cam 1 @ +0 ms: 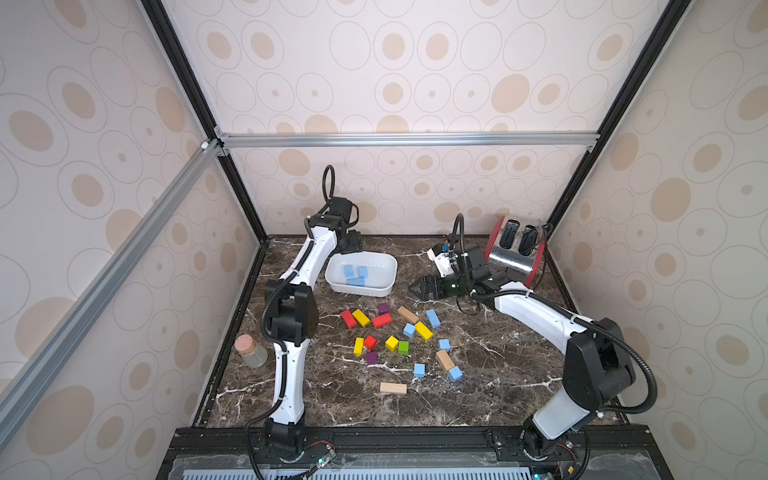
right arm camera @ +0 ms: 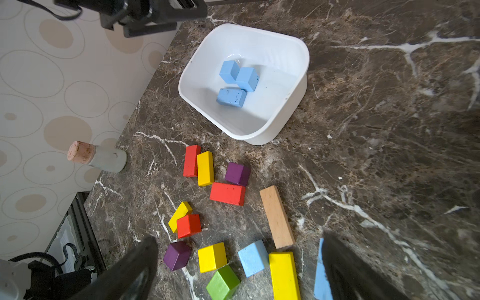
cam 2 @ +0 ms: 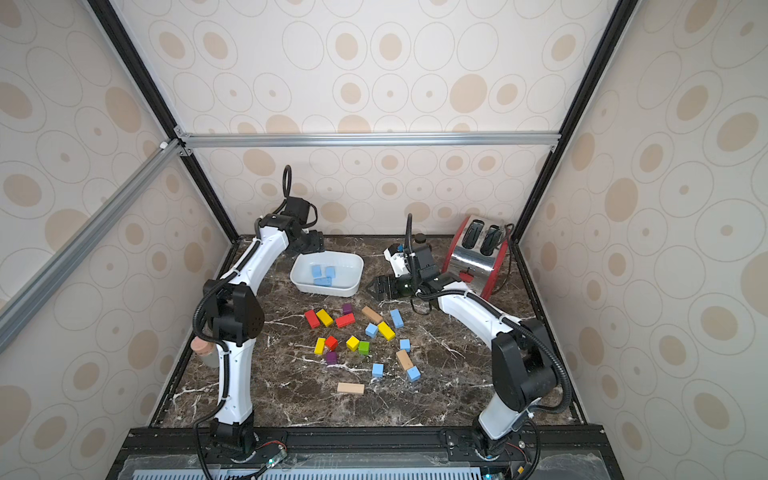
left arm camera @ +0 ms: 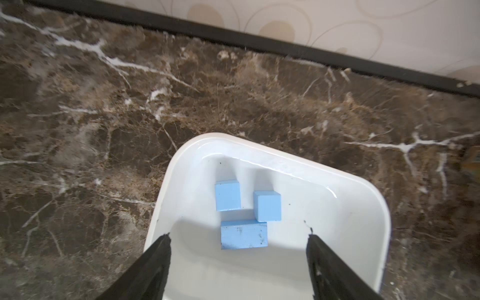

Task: Pick out the blue building blocks
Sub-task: Pick up the building block from the center of the board.

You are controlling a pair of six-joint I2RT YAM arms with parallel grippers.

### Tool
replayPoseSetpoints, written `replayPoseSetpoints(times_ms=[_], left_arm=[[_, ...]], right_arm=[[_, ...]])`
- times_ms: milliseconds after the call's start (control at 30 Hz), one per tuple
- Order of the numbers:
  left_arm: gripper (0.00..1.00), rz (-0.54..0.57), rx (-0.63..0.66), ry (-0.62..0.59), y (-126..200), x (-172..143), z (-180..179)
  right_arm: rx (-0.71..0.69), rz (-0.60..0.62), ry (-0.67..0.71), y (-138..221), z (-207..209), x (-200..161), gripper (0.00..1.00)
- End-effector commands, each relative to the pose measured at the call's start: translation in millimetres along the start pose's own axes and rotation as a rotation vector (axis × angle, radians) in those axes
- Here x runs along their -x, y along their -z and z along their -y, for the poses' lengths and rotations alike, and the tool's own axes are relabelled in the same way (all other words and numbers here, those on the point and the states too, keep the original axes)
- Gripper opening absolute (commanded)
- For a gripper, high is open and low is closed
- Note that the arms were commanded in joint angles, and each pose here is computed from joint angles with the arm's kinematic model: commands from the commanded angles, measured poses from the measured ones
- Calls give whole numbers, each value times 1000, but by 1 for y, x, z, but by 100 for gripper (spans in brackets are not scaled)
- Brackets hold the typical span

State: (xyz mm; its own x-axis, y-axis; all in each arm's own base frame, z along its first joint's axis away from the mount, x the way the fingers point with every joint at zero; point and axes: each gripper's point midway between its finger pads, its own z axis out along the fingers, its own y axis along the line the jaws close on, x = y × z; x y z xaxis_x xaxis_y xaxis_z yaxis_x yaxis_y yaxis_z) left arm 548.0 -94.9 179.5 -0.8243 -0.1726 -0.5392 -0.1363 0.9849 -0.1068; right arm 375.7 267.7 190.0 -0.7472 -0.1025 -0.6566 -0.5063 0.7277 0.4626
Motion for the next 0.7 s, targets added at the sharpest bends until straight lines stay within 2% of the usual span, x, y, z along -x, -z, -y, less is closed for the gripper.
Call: replayPoseSetpoints(times_ms=[0, 367, 667], left_arm=[[83, 13, -12, -38, 34, 0, -5], [99, 33, -76, -139, 102, -27, 0], [99, 71, -122, -270, 143, -56, 10]], right_arm=[[-29, 20, 31, 23, -5, 7, 100], [-109, -46, 78, 68, -12, -16, 100], [-204, -152, 90, 98, -14, -53, 100]])
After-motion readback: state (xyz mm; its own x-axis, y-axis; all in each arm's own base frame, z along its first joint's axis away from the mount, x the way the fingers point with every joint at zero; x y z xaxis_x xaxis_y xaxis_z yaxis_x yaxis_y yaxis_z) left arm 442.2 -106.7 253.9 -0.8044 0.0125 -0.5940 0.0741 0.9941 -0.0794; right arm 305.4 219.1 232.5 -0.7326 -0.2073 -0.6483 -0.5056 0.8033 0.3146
